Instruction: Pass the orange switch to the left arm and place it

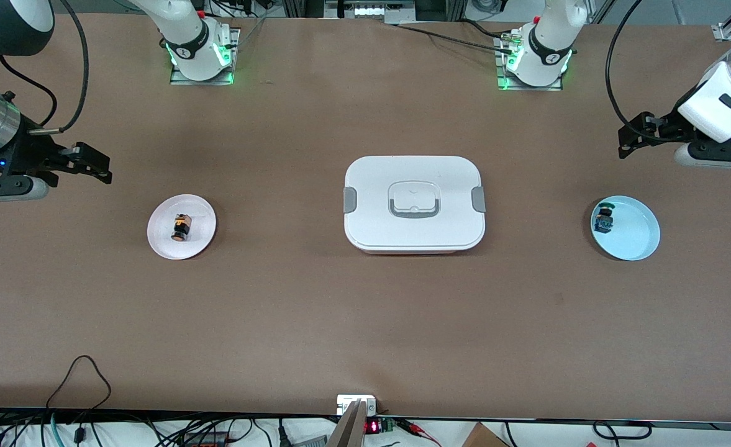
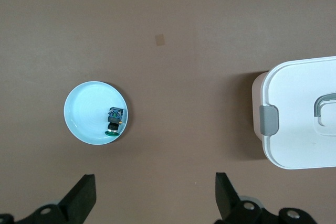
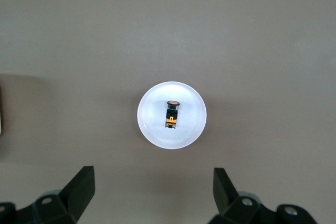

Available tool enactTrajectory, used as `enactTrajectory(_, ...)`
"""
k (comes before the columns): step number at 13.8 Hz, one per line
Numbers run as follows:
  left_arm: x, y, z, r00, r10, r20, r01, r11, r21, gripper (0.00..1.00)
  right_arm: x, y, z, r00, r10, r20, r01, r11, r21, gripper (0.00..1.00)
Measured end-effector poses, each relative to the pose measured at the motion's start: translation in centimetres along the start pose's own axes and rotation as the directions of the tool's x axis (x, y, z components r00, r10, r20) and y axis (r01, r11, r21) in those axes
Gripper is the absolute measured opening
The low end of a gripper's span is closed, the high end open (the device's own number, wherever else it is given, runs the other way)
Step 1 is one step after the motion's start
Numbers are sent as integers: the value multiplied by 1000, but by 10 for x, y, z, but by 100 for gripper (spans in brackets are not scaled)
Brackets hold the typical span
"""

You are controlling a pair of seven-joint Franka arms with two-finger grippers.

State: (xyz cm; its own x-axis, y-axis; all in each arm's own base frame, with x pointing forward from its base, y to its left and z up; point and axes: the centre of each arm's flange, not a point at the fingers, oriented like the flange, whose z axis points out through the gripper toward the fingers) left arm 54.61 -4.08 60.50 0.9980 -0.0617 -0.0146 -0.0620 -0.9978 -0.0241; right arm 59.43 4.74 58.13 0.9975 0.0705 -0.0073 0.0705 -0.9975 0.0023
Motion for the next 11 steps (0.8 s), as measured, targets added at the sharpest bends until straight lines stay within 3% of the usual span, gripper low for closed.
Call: enactTrajectory(11, 0, 0, 0, 1000, 0, 0, 0, 1000, 0, 100, 3, -1, -3, 1000, 0, -30, 0, 1000, 6, 100)
